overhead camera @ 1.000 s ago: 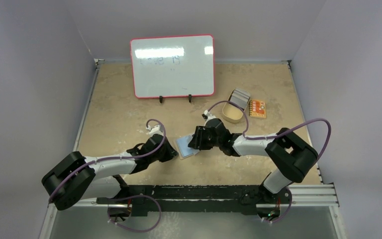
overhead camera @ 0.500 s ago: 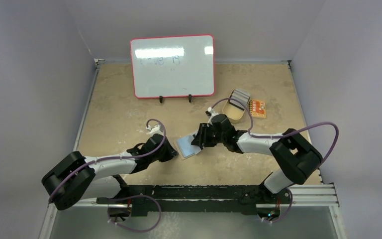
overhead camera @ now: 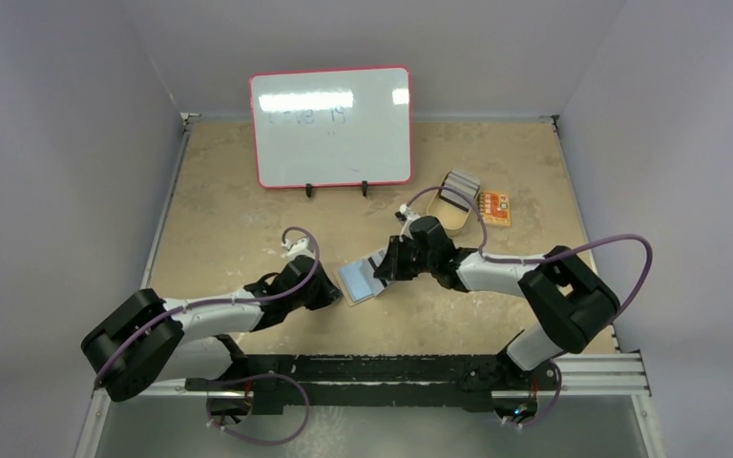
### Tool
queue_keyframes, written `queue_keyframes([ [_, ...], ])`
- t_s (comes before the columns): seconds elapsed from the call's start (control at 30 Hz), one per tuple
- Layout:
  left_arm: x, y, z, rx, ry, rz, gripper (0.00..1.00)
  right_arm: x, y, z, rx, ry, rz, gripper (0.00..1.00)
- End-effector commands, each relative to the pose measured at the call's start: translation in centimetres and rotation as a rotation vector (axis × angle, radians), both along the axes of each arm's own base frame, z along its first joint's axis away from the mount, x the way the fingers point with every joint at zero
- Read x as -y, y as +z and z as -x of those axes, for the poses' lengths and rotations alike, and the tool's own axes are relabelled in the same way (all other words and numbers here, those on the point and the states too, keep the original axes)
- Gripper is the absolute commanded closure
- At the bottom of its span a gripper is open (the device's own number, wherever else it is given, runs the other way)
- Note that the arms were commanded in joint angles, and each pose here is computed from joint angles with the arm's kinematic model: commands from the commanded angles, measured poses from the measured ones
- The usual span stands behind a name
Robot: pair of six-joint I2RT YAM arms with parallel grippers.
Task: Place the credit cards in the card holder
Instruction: Insert the credit card into the card holder.
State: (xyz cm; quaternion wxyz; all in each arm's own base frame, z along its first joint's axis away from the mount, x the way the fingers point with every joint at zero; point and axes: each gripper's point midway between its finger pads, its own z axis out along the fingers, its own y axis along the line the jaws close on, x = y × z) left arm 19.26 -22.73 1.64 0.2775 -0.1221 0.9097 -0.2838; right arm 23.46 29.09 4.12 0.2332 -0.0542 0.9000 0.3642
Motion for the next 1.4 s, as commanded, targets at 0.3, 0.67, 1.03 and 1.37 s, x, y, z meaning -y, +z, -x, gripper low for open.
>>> queue_keyframes([
  [0.3, -0.8, -1.0, -0.2, -0.007, -0.009, -0.089, 1.00, -0.6, 0.2, -1.0, 0.049, 0.005, -0.116, 1.00],
  [0.67, -0.8, -0.9, -0.4, 0.002, 0.001, -0.090, 1.00, -1.4, -1.6, -0.5, 0.024, 0.031, -0.164, 1.00],
  [1.03, -0.9, -1.1, -0.4, -0.001, 0.001, -0.097, 1.00, -2.8, -1.9, 0.2, 0.011, 0.042, -0.151, 0.99],
  [1.37, -1.2, -1.1, -0.2, -0.003, 0.008, -0.099, 1.00, 0.2, -1.1, -0.8, 0.057, -0.053, 0.110, 0.69],
])
